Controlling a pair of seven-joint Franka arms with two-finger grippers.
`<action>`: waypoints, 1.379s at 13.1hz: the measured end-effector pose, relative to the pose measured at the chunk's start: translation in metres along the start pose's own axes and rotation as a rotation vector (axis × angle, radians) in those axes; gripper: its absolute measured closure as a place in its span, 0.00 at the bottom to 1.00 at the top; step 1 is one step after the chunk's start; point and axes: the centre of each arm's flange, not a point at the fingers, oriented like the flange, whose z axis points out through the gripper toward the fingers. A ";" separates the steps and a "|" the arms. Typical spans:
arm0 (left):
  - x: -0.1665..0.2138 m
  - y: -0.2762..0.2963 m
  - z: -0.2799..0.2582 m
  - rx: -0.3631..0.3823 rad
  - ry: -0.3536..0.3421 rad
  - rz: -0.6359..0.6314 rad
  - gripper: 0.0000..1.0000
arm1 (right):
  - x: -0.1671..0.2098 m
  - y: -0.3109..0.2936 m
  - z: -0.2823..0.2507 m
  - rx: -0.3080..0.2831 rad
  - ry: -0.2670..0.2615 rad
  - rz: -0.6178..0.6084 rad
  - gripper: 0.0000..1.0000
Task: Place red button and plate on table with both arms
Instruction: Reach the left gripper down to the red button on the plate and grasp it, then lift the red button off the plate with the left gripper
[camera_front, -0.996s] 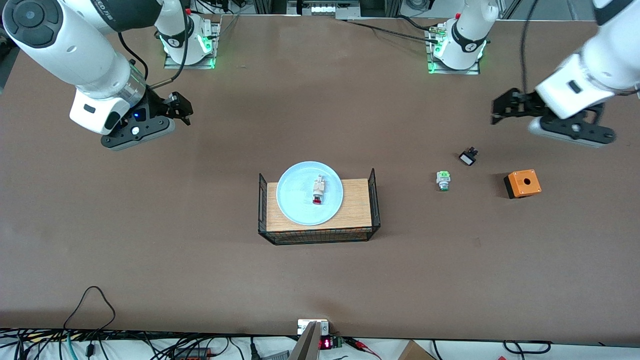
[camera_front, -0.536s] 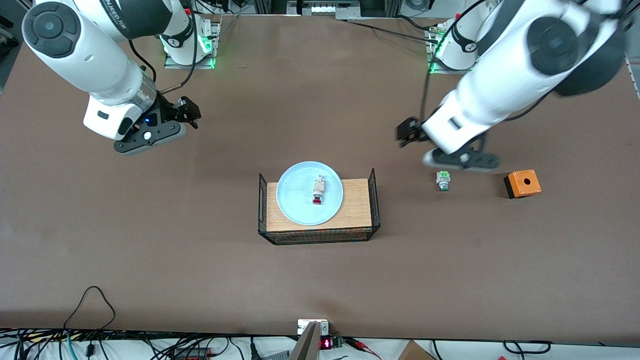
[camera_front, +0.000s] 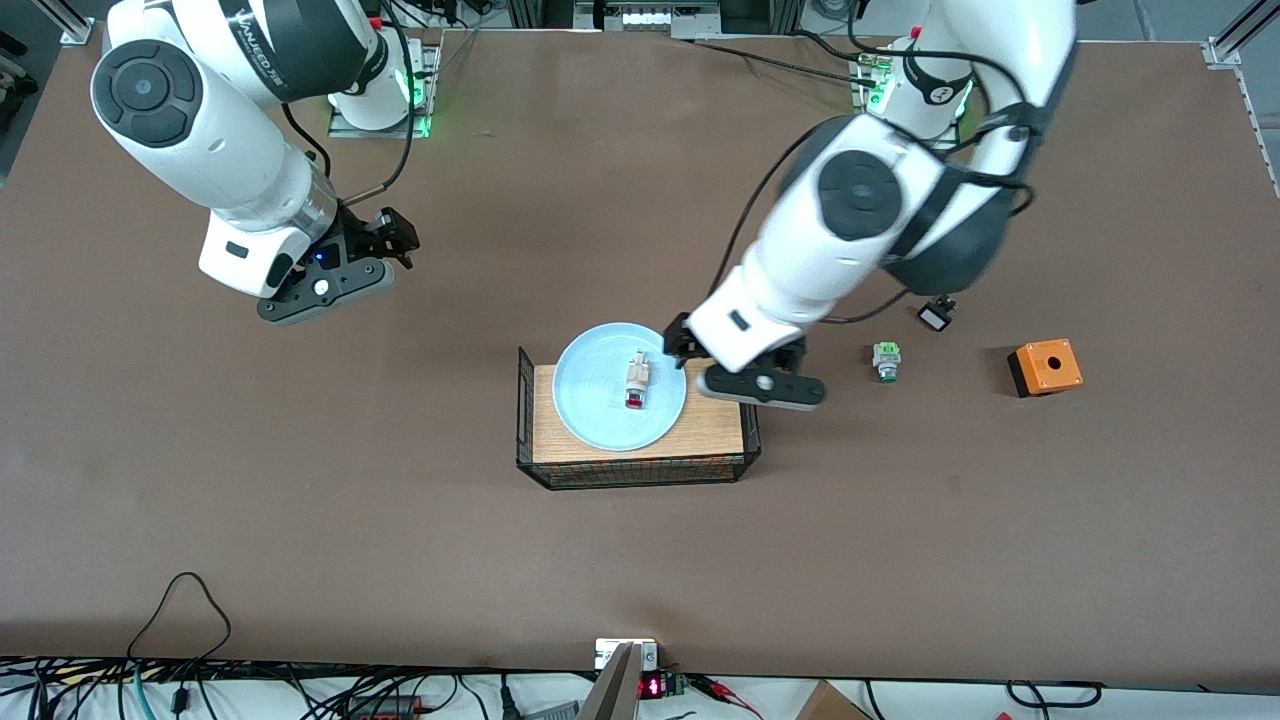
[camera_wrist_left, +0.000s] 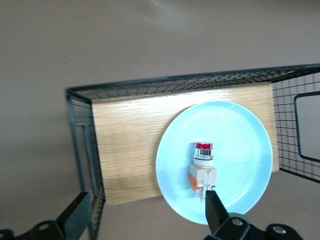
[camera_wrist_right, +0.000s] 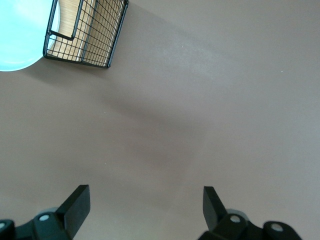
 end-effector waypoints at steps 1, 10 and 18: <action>-0.007 0.014 0.010 0.018 0.009 -0.005 0.00 | 0.001 -0.001 0.001 0.000 0.000 -0.002 0.00; -0.047 0.082 0.077 0.104 0.106 0.081 0.00 | 0.007 -0.047 0.005 -0.004 0.017 -0.035 0.00; -0.065 0.105 0.107 0.123 0.143 0.156 0.04 | 0.007 -0.085 0.003 -0.015 0.047 -0.084 0.00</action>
